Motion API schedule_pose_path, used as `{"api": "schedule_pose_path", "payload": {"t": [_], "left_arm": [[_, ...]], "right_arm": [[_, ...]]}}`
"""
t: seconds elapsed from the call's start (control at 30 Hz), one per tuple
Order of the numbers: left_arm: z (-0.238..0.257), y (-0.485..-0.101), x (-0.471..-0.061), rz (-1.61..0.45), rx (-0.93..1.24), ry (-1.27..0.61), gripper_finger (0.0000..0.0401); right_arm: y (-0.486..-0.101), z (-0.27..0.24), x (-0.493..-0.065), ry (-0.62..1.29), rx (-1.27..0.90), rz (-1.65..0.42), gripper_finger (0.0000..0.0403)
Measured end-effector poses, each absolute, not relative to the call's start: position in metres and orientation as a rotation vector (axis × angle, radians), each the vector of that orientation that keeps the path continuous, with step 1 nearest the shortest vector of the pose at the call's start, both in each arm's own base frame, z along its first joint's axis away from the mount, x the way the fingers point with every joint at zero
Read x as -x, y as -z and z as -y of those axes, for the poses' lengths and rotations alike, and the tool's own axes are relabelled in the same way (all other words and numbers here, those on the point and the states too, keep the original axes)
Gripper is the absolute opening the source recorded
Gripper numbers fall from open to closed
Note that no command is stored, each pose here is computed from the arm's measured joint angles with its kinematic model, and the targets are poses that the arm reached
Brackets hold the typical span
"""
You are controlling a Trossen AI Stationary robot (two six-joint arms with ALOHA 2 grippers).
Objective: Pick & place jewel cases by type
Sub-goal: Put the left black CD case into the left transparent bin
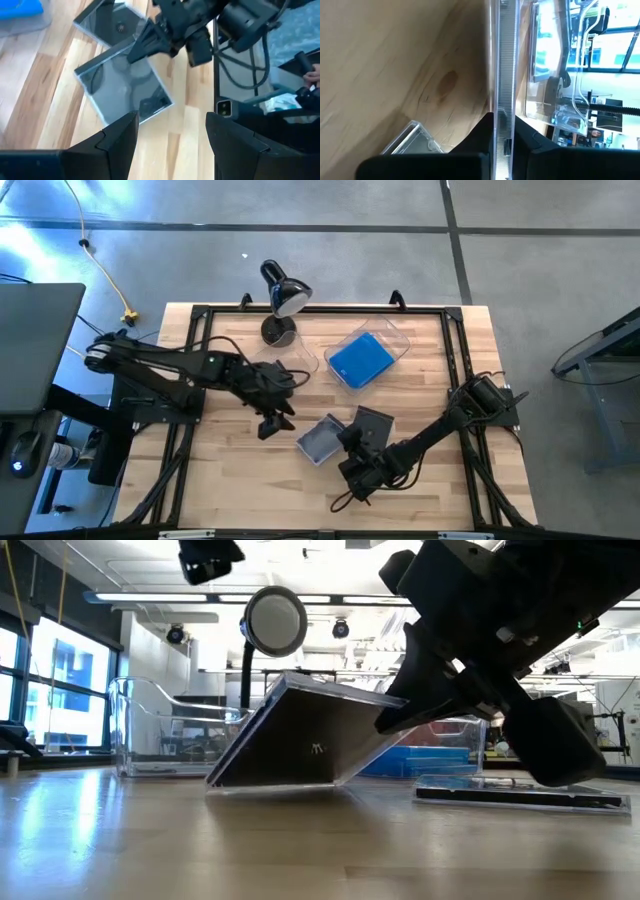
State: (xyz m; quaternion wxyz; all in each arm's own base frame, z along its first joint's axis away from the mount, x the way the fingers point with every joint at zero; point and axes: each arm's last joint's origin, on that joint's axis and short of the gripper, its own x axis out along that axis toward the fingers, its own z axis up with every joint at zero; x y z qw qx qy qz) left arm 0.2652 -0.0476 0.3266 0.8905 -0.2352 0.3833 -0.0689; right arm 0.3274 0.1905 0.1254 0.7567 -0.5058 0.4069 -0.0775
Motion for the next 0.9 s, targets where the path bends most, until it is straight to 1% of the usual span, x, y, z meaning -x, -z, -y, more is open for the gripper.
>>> {"api": "schedule_pose_path", "payload": {"t": [0.23, 0.43, 0.57, 0.73, 0.9], "left_arm": [[0.045, -0.342, -0.246, -0.756, 0.519, 0.145, 0.023], [0.041, -0.357, -0.228, -0.697, 0.517, 0.135, 0.023], [0.039, -0.364, -0.218, -0.662, 0.511, 0.117, 0.023], [0.036, -0.37, -0.205, -0.641, 0.515, 0.103, 0.023], [0.034, -0.376, -0.194, -0.618, 0.53, 0.107, 0.023]], "right_arm": [[-0.128, -0.192, -0.33, 0.198, 1.08, -0.849, 0.0024], [-0.132, -0.192, -0.335, 0.249, 1.148, -0.807, 0.0017], [-0.138, -0.189, -0.345, 0.294, 1.15, -0.754, 0.0019], [-0.145, -0.179, -0.359, 0.319, 1.197, -0.726, 0.0022], [-0.154, -0.156, -0.379, 0.355, 1.252, -0.703, 0.0022]]}}
